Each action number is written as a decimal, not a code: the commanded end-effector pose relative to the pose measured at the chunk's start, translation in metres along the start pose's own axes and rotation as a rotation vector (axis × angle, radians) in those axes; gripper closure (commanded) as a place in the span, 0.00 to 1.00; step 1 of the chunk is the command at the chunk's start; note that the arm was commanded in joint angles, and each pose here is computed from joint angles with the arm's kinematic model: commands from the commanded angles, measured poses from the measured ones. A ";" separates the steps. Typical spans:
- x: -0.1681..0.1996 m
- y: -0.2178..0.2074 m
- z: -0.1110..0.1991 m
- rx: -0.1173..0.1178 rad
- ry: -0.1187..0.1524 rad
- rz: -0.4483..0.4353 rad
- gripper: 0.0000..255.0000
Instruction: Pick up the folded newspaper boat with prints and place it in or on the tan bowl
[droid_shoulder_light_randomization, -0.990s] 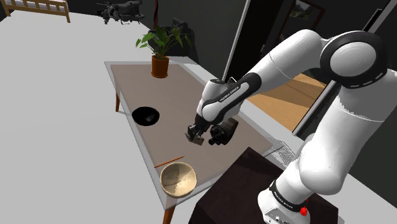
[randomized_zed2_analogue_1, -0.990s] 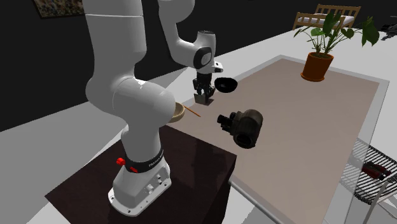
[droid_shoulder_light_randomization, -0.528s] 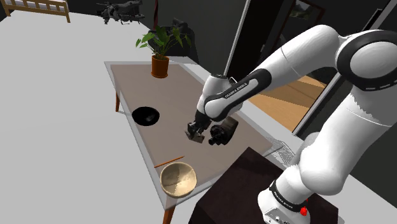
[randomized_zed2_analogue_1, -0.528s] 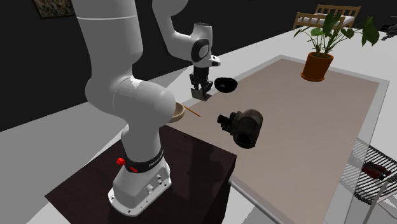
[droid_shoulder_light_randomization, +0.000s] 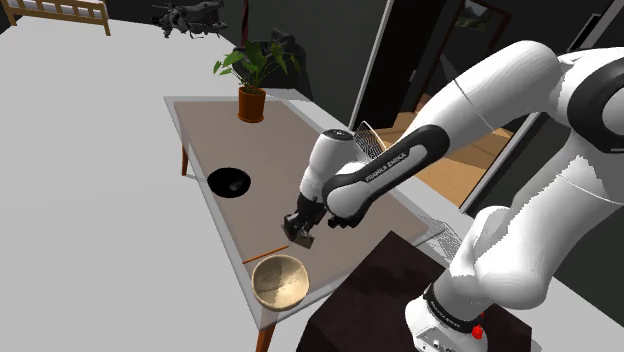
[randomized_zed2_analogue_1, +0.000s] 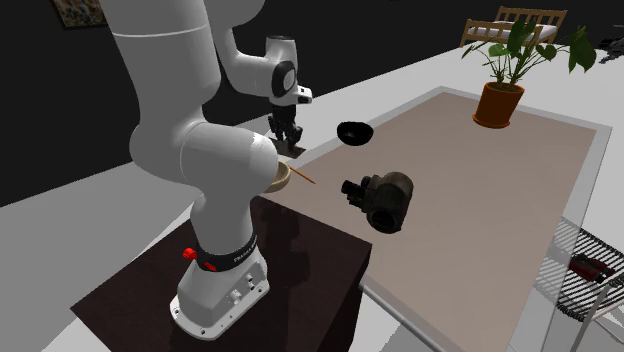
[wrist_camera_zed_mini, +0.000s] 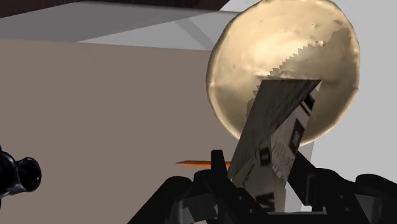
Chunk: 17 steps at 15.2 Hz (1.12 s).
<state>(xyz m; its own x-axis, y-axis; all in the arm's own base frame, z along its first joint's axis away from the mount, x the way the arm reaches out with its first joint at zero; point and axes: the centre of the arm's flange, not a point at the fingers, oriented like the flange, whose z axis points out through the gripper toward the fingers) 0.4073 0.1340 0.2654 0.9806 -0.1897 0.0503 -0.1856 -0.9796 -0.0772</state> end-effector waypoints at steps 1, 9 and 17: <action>-0.019 -0.021 0.000 0.000 0.001 0.002 1.00; -0.058 -0.067 0.017 0.000 0.001 0.002 1.00; -0.061 -0.063 0.059 0.000 0.001 0.002 1.00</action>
<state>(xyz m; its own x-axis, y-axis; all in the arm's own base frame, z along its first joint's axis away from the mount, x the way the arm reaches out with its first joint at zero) 0.3629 0.2113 0.2139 0.9802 -0.1918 0.0500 -0.1877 -0.9793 -0.0763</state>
